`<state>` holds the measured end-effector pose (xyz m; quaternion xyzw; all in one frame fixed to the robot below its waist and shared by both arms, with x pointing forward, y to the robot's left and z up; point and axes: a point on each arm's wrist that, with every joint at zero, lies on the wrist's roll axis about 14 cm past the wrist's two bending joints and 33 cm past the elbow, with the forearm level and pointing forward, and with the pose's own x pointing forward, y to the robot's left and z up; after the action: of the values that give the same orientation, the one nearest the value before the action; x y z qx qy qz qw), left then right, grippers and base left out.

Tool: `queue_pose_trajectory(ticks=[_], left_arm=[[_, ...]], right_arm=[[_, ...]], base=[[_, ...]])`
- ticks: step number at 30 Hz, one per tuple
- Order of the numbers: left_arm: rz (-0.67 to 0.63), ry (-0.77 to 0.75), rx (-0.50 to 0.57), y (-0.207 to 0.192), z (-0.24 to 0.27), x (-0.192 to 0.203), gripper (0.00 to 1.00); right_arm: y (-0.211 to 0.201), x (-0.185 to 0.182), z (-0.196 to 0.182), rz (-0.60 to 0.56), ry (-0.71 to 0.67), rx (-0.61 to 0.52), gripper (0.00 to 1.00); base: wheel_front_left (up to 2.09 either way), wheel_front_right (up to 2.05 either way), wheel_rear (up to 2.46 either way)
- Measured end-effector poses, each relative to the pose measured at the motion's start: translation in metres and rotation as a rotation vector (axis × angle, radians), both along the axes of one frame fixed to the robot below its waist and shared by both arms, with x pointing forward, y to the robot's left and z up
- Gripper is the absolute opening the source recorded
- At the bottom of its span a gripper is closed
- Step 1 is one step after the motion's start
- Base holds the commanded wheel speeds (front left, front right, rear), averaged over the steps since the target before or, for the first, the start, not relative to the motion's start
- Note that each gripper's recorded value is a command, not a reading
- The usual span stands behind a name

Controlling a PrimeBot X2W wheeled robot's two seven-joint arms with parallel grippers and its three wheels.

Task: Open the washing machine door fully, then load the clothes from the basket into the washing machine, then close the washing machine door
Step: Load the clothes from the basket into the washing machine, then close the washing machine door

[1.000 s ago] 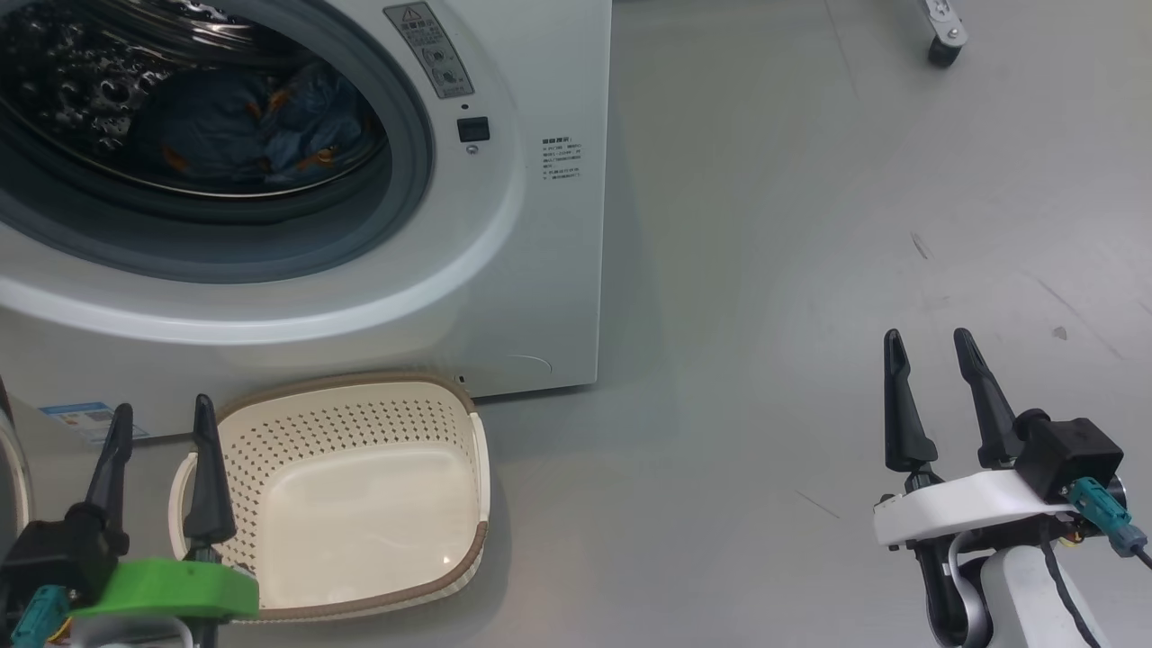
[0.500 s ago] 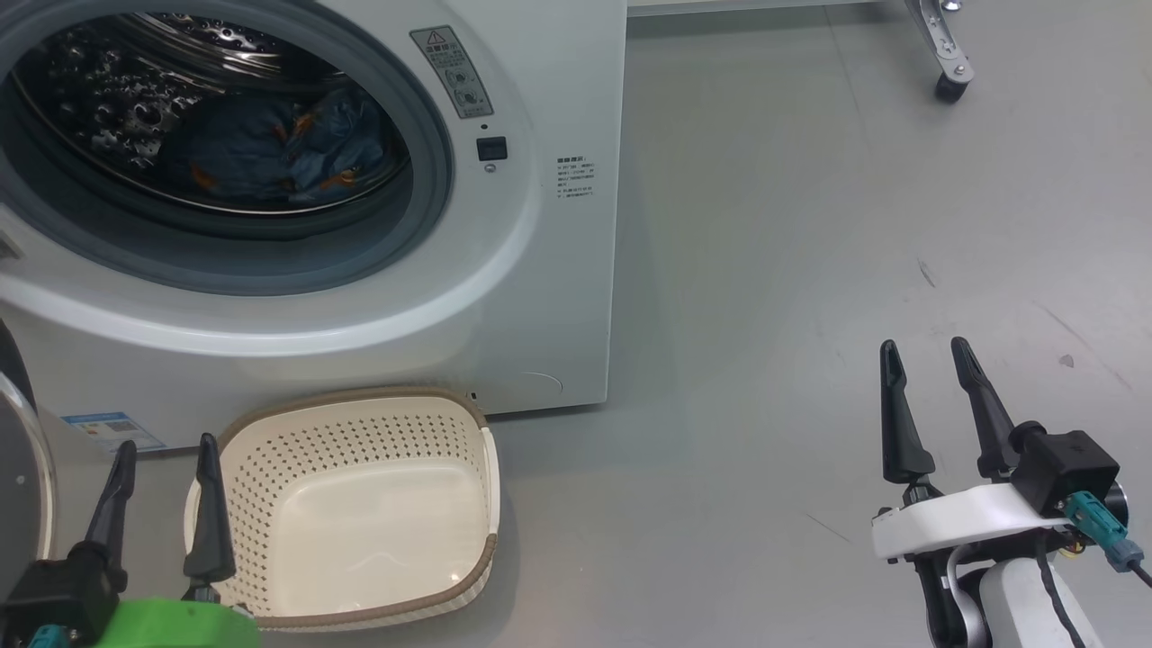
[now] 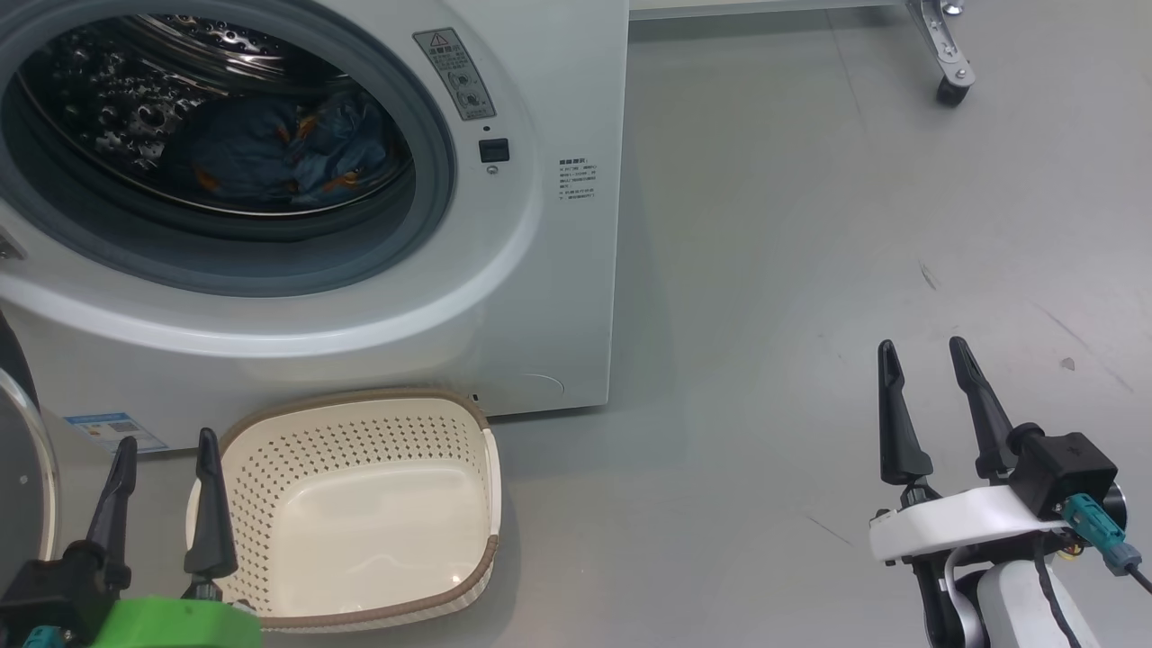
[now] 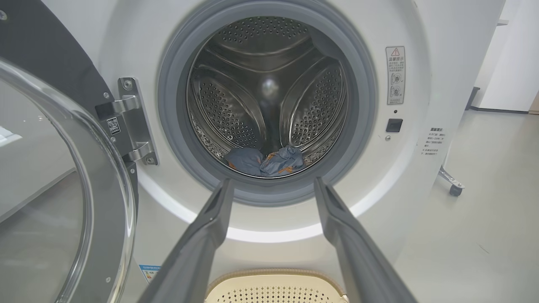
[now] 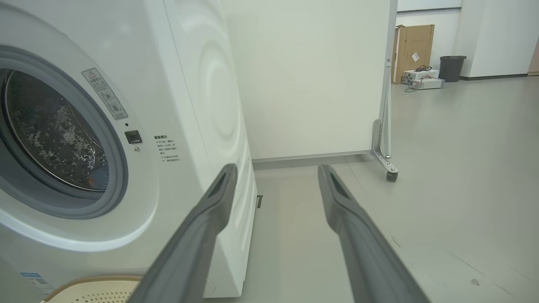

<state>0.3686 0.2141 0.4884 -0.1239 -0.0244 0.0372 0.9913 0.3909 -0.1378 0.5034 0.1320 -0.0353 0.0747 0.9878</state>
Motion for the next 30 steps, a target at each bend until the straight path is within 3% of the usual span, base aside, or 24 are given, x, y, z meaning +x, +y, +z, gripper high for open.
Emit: queue_pose_trajectory(ticks=[30], left_arm=[[0.007, 0.005, -0.007, -0.001, -0.0003, -0.0089, 1.0]], right_arm=[[0.0058, -0.0067, 0.0018, 0.017, -0.004, 0.002, 1.0]], base=[[-0.01, 0.01, 0.0]])
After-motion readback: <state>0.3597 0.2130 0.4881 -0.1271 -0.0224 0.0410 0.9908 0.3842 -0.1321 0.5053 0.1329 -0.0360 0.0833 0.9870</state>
